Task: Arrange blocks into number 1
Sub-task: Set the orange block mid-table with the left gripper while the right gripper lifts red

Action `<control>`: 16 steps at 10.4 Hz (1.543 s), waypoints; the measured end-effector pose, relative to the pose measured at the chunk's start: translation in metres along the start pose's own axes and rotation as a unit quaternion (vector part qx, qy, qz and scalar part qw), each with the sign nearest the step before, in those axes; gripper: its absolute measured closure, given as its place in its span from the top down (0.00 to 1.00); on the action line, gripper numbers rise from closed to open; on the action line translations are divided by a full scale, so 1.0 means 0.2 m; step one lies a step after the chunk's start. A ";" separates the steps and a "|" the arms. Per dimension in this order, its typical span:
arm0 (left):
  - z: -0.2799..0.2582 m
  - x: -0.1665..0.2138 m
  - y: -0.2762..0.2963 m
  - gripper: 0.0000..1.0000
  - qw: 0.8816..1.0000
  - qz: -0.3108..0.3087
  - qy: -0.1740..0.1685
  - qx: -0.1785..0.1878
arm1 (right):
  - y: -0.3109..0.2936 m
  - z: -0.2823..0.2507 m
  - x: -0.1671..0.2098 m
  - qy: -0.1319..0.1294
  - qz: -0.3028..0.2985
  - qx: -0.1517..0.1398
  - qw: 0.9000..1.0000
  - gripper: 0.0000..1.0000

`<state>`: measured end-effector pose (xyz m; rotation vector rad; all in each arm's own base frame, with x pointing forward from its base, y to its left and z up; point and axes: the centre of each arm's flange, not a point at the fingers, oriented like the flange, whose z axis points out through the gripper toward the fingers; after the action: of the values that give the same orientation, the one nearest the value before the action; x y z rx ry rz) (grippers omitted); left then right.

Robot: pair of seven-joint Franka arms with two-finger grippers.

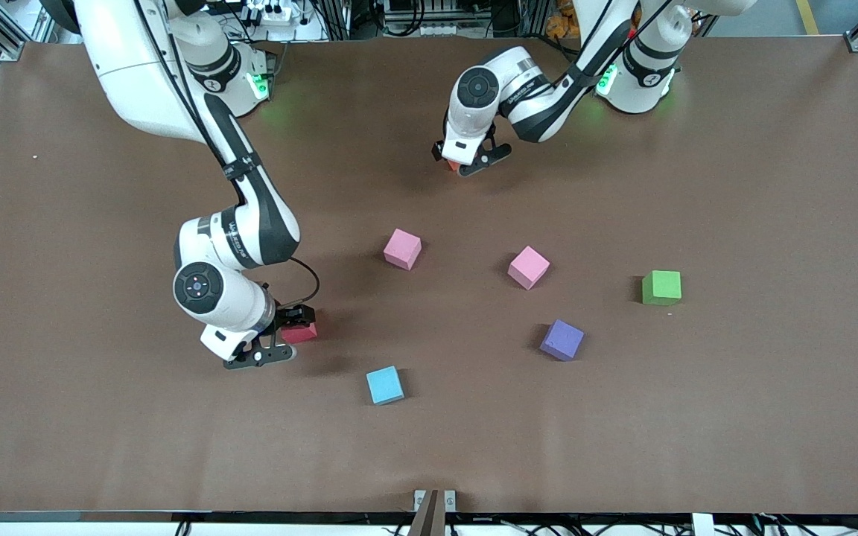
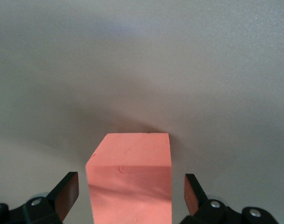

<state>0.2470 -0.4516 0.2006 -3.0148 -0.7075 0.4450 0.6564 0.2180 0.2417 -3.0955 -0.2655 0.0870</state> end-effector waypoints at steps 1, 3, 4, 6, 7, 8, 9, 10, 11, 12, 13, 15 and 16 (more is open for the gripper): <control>0.00 -0.01 0.00 0.86 1.000 0.010 0.005 -0.002 | -0.01 0.01 0.00 -0.001 -0.001 -0.003 1.000 1.00; 0.01 -0.06 0.01 0.64 0.999 0.050 0.017 -0.002 | -0.02 0.06 0.00 -0.001 -0.004 -0.006 1.000 1.00; 0.01 -0.09 0.02 0.64 0.997 0.076 0.020 -0.002 | -0.03 0.10 0.00 0.001 -0.004 -0.007 1.000 1.00; 0.01 -0.20 0.03 0.61 0.991 0.128 0.027 -0.002 | -0.02 0.16 -0.01 0.002 -0.004 -0.009 1.000 1.00; 0.02 -0.28 0.03 0.61 0.989 0.148 0.030 -0.001 | -0.01 0.17 -0.01 0.002 -0.003 -0.010 1.000 0.97; 0.03 -0.35 0.03 0.61 0.986 0.165 0.030 0.000 | 0.00 0.18 -0.02 0.005 -0.001 -0.011 1.000 0.92; 0.04 -0.42 0.03 0.61 0.983 0.179 0.029 0.001 | 0.02 0.21 -0.02 0.009 0.001 -0.013 1.000 0.91; 0.05 -0.46 0.02 0.61 0.981 0.191 0.029 0.002 | 0.03 0.23 -0.04 0.010 0.002 -0.015 1.000 0.80; 0.06 -0.49 0.02 0.61 0.978 0.206 0.029 0.002 | 0.04 0.24 -0.04 0.012 0.005 -0.017 1.000 0.65; 0.06 -0.51 0.02 0.61 0.974 0.223 0.031 0.003 | 0.05 0.24 -0.04 0.014 0.010 -0.019 1.000 0.62; 0.06 -0.51 0.03 0.61 0.971 0.238 0.036 0.003 | 0.05 0.24 -0.04 0.014 0.017 -0.020 1.000 0.62; 0.06 -0.51 0.04 0.61 0.965 0.257 0.046 0.003 | 0.03 0.23 -0.04 0.015 0.032 -0.020 0.999 0.62; 0.06 -0.50 0.05 0.61 0.965 0.257 0.046 0.002 | 0.03 0.21 -0.04 0.019 0.040 -0.020 0.999 0.62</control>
<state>0.1633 -0.5056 0.2154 -3.1617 0.0945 0.3034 0.6477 0.2113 0.2006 -3.1426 -0.1452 0.0246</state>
